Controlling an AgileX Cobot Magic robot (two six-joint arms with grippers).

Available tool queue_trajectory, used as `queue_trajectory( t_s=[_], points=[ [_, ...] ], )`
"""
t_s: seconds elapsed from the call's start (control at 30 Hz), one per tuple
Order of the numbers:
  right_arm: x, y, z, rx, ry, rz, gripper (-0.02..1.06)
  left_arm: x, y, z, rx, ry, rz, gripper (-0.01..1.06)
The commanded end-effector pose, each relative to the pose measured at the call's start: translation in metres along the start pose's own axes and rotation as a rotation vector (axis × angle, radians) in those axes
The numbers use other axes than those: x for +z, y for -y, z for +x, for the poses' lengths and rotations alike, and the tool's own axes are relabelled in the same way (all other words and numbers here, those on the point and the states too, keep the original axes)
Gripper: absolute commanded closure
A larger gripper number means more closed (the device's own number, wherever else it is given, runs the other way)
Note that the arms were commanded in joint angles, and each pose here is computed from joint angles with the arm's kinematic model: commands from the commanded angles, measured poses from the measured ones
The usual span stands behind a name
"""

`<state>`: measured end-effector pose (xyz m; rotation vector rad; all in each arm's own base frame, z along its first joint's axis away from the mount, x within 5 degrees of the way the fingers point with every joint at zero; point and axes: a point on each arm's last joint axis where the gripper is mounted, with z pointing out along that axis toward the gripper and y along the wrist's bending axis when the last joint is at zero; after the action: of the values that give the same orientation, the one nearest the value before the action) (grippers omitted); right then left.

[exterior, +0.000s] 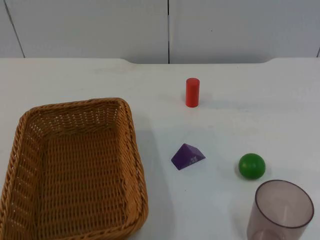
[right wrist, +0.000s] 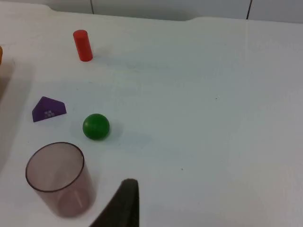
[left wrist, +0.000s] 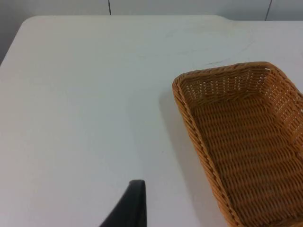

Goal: Pick up the basket with the left hand and place the triangular block into the basket with the right hand.

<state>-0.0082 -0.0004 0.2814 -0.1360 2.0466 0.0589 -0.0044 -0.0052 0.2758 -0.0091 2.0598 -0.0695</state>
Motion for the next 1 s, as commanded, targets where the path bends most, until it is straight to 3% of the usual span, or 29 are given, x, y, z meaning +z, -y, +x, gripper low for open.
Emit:
queue_trajectory(
  t_s=[0.0,0.1,0.37,0.67,0.97],
  points=[
    [0.001,0.0,0.0,-0.008,0.011,0.002,-0.01,0.002,0.0,0.0,0.0,-0.012,0.004,0.0],
    [-0.004,0.001,-0.005,-0.011,0.036,0.008,-0.01,0.008,0.0,-0.006,-0.002,-0.059,0.003,0.0],
    [0.005,0.001,-0.04,-0.01,0.006,0.007,-0.01,0.008,0.001,-0.027,-0.004,-0.033,0.003,0.0],
    [0.043,0.002,-0.084,-0.006,-0.048,0.002,-0.01,0.048,0.0,-0.069,-0.018,-0.174,-0.003,0.0],
    [0.079,0.003,-0.1,-0.006,-0.097,0.001,-0.01,0.099,-0.002,-0.098,-0.03,-0.287,-0.011,0.0]
  ],
)
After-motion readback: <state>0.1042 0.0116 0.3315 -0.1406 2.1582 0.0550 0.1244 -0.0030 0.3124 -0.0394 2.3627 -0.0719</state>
